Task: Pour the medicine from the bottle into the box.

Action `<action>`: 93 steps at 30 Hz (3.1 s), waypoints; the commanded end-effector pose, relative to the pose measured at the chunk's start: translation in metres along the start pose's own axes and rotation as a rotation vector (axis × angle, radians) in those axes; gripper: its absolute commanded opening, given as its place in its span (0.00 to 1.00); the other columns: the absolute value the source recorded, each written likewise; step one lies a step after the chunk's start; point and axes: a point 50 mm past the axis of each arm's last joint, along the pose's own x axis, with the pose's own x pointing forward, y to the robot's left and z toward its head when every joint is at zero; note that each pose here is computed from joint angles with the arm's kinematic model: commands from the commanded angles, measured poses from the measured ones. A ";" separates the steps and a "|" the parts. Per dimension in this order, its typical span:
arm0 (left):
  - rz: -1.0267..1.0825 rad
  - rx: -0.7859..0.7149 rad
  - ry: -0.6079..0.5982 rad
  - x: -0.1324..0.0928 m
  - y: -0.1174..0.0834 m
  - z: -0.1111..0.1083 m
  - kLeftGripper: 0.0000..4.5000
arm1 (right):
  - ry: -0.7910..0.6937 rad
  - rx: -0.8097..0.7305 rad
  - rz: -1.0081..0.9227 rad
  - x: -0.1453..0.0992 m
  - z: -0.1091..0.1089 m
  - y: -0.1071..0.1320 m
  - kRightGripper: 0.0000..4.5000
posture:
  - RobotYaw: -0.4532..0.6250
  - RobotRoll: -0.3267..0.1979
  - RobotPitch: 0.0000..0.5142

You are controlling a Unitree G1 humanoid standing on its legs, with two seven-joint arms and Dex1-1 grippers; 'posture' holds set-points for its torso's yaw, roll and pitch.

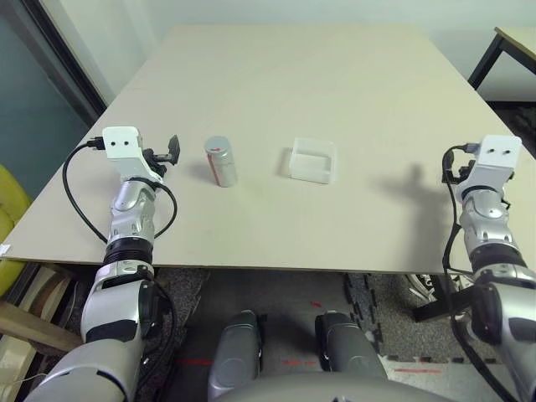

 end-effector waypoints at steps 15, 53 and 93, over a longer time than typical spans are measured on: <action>-0.649 0.049 0.135 -0.036 -0.017 0.003 1.00 | -0.018 -0.072 0.811 0.013 0.054 0.047 1.00 | 0.45 0.62 0.16; -0.646 0.071 0.084 0.006 -0.066 -0.021 1.00 | -0.034 -0.050 1.050 -0.017 0.062 0.081 1.00 | 0.35 0.62 0.11; -1.262 0.005 0.072 0.023 -0.139 0.020 0.56 | -0.073 -0.012 1.353 -0.037 0.119 0.121 1.00 | 0.33 0.62 0.10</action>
